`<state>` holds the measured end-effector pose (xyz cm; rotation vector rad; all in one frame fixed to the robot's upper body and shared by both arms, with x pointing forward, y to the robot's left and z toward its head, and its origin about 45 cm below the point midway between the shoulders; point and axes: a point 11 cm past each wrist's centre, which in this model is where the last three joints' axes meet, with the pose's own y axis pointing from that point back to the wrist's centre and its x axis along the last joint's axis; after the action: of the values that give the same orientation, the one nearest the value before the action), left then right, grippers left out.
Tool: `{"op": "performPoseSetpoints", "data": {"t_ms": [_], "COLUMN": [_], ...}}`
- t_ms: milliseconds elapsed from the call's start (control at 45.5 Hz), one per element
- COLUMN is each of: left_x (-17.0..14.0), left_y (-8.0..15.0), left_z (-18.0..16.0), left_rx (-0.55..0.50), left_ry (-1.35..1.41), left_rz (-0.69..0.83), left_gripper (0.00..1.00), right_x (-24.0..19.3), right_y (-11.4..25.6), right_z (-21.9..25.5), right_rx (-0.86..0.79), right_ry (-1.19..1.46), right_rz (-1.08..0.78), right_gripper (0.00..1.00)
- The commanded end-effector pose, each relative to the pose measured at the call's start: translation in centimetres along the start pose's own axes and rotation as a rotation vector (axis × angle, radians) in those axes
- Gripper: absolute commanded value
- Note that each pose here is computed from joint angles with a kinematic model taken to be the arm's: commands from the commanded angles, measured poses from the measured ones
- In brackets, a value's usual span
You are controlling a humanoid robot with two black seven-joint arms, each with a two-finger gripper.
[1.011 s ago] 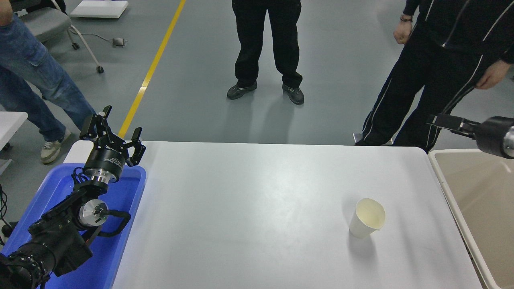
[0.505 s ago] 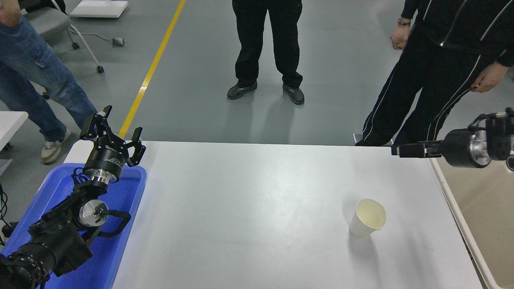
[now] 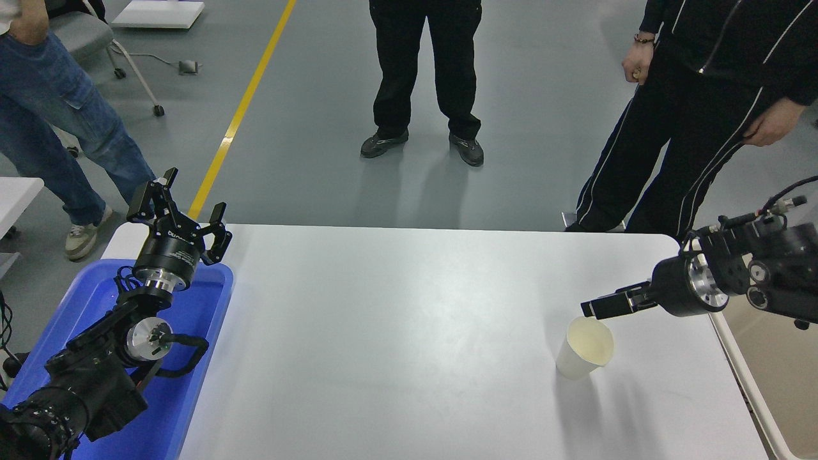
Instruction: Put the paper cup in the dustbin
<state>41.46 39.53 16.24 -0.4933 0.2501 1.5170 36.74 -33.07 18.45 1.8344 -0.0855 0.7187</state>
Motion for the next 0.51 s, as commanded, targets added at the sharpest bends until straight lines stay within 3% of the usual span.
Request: {"op": "performPoseSetpoints", "data": {"t_ms": [0, 484], "left_x": [0.0, 0.0], "left_y": [0.0, 0.0], "left_z": [0.0, 0.0], "left_rx": [0.000, 0.000], "left_ry": [0.000, -0.001], "left_rz": [0.000, -0.001], "left_gripper": [1.00, 1.00], "right_x": [-1.7, -4.3], "right_y": [-0.9, -4.2], "right_z": [0.9, 1.3], "right_rx": [-0.015, -0.027], "right_ry": [-0.026, -0.029], "right_rz": [-0.007, -0.003], "right_gripper": [0.99, 0.95]}}
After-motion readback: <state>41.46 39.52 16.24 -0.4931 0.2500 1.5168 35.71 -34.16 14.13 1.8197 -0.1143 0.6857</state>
